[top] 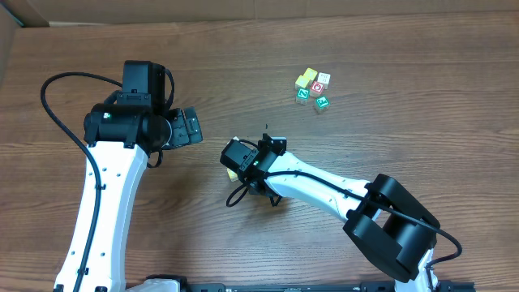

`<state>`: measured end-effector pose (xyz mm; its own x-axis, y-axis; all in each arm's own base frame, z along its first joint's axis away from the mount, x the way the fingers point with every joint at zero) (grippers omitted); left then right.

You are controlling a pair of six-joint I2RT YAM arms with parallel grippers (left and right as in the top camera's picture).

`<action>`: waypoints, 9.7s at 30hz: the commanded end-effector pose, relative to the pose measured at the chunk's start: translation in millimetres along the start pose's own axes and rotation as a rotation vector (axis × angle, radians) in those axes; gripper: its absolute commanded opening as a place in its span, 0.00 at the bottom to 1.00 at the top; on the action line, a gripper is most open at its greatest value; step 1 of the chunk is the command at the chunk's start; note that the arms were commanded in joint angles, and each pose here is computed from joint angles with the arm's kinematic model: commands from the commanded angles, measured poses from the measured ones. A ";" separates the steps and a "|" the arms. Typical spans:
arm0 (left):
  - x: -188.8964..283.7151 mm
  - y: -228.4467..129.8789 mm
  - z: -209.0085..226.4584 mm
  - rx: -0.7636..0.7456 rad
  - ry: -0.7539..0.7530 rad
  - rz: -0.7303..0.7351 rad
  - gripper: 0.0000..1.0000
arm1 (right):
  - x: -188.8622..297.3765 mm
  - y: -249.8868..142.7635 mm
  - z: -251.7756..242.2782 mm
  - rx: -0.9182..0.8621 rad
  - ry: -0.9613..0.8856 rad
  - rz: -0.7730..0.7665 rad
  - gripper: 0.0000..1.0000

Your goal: Flip 3 blocks

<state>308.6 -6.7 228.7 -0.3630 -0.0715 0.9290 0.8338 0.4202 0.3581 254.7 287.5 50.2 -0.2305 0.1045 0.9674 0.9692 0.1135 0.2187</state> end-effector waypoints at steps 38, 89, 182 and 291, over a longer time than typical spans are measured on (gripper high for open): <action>1.3 3.1 0.3 0.014 0.006 -0.014 1.00 | 57.1 -14.1 -4.5 0.203 0.283 0.237 0.04; 1.3 3.0 0.3 0.014 0.006 -0.013 1.00 | 3.9 -24.0 -21.1 0.031 0.047 0.055 0.04; 1.3 3.0 0.3 0.014 0.006 -0.013 1.00 | 15.9 -29.3 -49.7 -0.015 0.153 0.264 0.04; 1.3 3.0 0.3 0.014 0.006 -0.013 1.00 | 7.2 -25.0 -48.8 -0.015 0.101 0.174 0.05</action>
<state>308.6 -6.7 228.7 -0.3630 -0.0715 0.9290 0.8338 0.4202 0.3581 230.3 238.7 50.9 -0.0112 0.0193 0.9998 0.9958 0.0909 0.0094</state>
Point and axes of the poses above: each gripper's point midway between its finger pads, its own x axis back along the fingers, its own z axis along the line the jaws close on, y = z × x, the point moved 3 cm from there along x, back along the fingers, and after that the axes turned 9 degrees about x, right-handed, at the moved point
